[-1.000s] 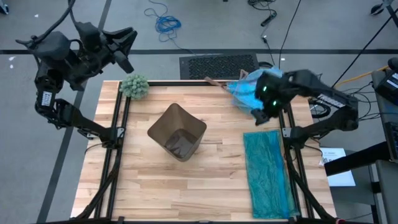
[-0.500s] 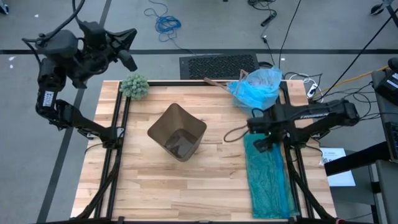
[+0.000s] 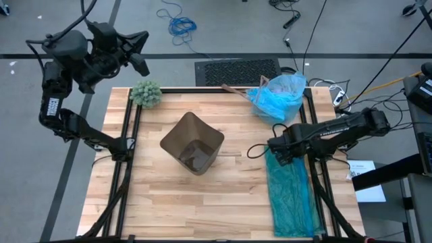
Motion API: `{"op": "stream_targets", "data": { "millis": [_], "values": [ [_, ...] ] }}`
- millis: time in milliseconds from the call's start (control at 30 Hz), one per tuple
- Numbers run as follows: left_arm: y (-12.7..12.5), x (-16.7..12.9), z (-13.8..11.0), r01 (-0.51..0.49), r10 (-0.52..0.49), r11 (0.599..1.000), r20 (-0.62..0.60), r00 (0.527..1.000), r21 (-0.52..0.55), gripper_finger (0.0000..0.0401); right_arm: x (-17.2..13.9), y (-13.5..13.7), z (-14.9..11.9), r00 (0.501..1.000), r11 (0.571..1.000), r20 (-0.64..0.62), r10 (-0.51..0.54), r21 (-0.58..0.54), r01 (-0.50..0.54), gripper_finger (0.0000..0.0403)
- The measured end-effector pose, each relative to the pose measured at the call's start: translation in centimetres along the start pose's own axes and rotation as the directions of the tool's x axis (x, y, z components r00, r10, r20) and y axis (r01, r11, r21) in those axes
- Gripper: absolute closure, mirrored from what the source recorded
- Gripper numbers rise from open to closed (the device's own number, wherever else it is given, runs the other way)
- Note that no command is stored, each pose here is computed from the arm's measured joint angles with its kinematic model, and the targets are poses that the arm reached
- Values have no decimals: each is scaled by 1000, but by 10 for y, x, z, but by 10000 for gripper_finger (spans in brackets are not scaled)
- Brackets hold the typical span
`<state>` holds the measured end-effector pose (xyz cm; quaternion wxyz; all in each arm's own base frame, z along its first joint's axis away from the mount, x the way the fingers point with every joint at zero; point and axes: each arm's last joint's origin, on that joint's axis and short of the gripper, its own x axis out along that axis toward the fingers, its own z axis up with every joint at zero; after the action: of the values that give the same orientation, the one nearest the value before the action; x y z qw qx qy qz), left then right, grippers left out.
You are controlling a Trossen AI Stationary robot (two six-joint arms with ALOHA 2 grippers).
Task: Place trash/remove bag and relplace
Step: Insert the bottom blue trash bag into the trash bin
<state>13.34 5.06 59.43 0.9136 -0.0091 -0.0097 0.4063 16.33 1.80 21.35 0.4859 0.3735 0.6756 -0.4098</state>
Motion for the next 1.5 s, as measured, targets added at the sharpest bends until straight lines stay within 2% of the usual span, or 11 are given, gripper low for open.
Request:
{"op": "stream_targets", "data": {
  "millis": [100,300,400,567,733,867,1033,1167,1333,1500],
  "values": [
    [0,0,0,2,-2,1000,0,1000,0,398,12,-2,2,999,999,40,-34,38,32,166],
    [0,0,0,2,-2,1000,0,1000,-1,398,26,3,8,994,997,110,5,74,-13,209],
    [0,0,0,2,-2,1000,0,1000,-2,398,26,12,12,985,992,139,99,68,-109,256],
    [0,0,0,2,-2,1000,0,1000,-3,398,21,30,17,939,952,174,296,23,-304,384],
    [0,0,0,10,-10,1000,1,1000,-7,398,-16,52,20,826,860,246,507,-77,-505,401],
    [0,0,0,14,-14,999,2,1000,-31,398,-73,59,20,697,787,371,614,-216,-578,402],
    [-1,0,0,16,-16,999,1,1000,-31,398,-158,48,25,463,701,539,703,-415,-580,403],
    [-5,6,-5,37,-38,999,-39,999,-32,398,-220,21,30,254,676,672,696,-493,-548,403],
    [-13,15,-11,96,-99,994,-88,991,-45,400,-279,-10,35,-11,652,747,664,-586,-482,403],
    [-29,31,-13,257,-261,965,-82,962,-57,400,-318,-23,41,-198,661,754,626,-648,-378,403]
  ]
}}
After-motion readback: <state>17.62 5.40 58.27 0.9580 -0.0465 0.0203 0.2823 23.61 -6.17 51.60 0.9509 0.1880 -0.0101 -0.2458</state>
